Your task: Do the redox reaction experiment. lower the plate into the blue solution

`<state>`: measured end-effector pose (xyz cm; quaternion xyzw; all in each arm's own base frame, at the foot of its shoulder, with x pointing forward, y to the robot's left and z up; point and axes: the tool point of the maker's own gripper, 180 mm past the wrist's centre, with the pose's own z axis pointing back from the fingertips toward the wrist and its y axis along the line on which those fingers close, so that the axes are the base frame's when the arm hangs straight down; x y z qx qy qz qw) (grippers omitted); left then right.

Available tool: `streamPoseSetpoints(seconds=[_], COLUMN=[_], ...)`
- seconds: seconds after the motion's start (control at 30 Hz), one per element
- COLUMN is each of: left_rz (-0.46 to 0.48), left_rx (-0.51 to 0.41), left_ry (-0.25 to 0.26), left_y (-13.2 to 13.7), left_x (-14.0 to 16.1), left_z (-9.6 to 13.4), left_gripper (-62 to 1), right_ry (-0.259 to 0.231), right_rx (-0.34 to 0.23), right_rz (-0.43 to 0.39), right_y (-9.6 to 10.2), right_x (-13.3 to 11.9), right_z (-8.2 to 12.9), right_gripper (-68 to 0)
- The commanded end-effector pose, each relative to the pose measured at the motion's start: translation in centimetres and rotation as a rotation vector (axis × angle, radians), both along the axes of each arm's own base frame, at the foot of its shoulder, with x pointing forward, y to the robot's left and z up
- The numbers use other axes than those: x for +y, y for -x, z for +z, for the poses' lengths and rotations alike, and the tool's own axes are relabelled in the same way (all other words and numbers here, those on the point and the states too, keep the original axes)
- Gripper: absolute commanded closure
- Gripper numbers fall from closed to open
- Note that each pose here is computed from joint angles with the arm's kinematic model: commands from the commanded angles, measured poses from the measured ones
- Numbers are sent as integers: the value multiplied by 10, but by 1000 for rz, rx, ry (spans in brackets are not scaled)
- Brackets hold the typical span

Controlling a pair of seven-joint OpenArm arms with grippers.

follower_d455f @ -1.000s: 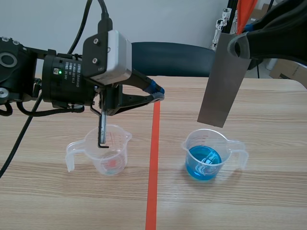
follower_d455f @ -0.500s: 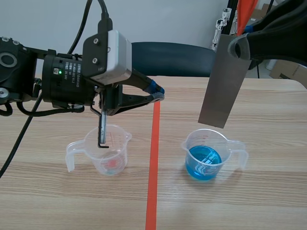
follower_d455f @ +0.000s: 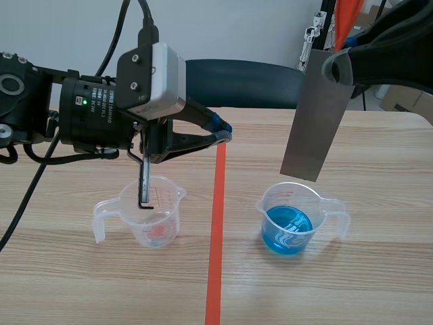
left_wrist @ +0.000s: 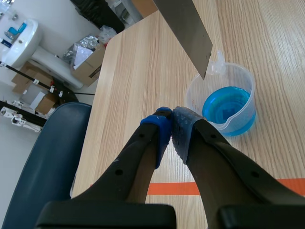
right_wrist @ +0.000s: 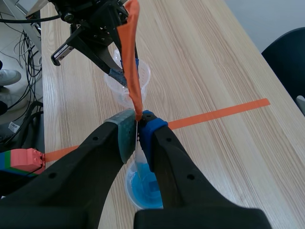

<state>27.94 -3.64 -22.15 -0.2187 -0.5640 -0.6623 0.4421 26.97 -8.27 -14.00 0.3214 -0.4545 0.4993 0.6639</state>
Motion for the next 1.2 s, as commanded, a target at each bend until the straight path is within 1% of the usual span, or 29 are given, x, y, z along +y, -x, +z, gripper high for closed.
streamPoseSetpoints(seconds=[0.0,0.1,0.27,0.43,0.53,0.67,0.77,0.83,1.0,1.07,1.17], left_rz=[-11,-11,-11,-10,-7,3,24,41,109,145,194], left_rx=[-6,-6,-6,-6,-10,0,27,51,125,146,173], left_ry=[25,25,24,22,5,-21,-27,-17,51,62,77], left_y=[1,1,1,1,0,1,4,7,10,10,14], left_x=[-3,-3,-3,-2,1,9,17,23,44,55,70], left_z=[7,7,7,7,4,-3,-11,-15,-16,-19,-24], left_gripper=[-36,-36,-36,-36,-36,-36,-36,-35,-35,-35,-35], right_ry=[-23,-28,-8,-10,-11,-33,-18,-11,-20,-24,-10], right_rx=[-27,-11,-21,-15,-13,-8,-15,-19,-9,-14,-24], right_rz=[-2,-1,-1,-22,-39,-57,-57,-57,-67,-66,-61], right_y=[-3,-1,-2,-7,-11,-13,-14,-16,-16,-15,-16], right_x=[-1,0,-2,-7,-11,-15,-17,-17,-20,-21,-21], right_z=[12,8,4,2,1,-2,-8,-10,-15,-17,-20], right_gripper=[-4,-4,-4,-4,-4,-4,-4,-4,-4,-4,-4])
